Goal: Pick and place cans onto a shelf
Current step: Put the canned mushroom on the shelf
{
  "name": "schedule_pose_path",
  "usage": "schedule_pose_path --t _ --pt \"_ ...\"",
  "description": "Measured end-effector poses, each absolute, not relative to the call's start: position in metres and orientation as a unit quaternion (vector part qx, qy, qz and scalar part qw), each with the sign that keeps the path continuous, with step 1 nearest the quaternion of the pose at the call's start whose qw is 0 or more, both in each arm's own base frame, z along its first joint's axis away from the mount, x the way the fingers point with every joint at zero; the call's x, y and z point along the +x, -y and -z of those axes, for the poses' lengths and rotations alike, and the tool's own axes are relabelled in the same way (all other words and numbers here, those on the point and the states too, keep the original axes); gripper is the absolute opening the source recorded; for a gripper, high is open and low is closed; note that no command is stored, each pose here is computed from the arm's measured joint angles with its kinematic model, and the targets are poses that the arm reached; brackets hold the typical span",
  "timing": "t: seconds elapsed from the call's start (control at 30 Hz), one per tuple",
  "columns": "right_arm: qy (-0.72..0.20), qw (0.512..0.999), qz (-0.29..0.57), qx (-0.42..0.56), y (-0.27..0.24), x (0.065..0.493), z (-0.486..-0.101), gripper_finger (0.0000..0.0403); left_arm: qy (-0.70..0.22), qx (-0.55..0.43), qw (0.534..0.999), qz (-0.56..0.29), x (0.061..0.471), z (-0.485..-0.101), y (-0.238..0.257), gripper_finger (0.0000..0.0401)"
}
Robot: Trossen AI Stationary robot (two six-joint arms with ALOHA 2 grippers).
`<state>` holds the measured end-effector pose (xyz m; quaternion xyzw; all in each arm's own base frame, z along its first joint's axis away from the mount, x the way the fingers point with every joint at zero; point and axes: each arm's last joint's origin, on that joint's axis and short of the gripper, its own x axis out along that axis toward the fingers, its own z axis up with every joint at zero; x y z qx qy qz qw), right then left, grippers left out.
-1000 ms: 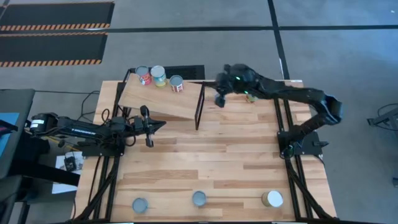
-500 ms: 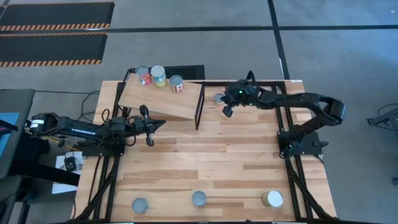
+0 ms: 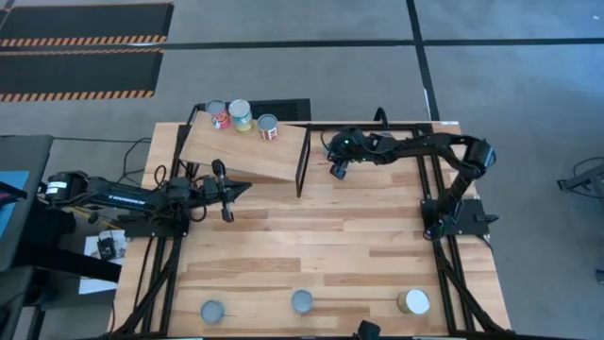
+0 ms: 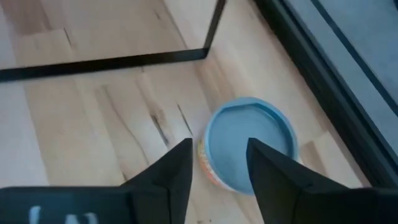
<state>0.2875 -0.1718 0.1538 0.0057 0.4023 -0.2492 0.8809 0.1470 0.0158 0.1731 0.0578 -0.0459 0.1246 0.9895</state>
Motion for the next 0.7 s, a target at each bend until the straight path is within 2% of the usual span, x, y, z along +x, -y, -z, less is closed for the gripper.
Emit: schedule_pose_path --t 0.13,0.27,0.4,0.6,0.7 --pt "-0.421 0.874 0.243 -0.002 0.177 0.291 -0.143 0.0183 0.045 0.058 0.990 -0.125 0.147 -0.173 -0.016 0.0001" --pt "-0.442 0.863 0.243 0.000 0.180 0.294 -0.135 0.0166 0.041 0.058 0.990 -0.125 0.147 -0.172 -0.016 0.0001" --pt "-0.457 0.854 0.249 -0.006 0.181 0.295 -0.133 0.0124 0.041 0.059 0.990 -0.125 0.147 -0.172 -0.016 0.0001" --pt "-0.483 0.842 0.240 -0.005 0.179 0.295 -0.143 0.0027 0.041 0.059 0.990 -0.125 0.147 -0.172 -0.016 0.0001" --pt "-0.492 0.840 0.228 -0.009 0.174 0.297 -0.161 0.0011 0.041 0.059 0.990 -0.125 0.147 -0.172 -0.016 0.0001"
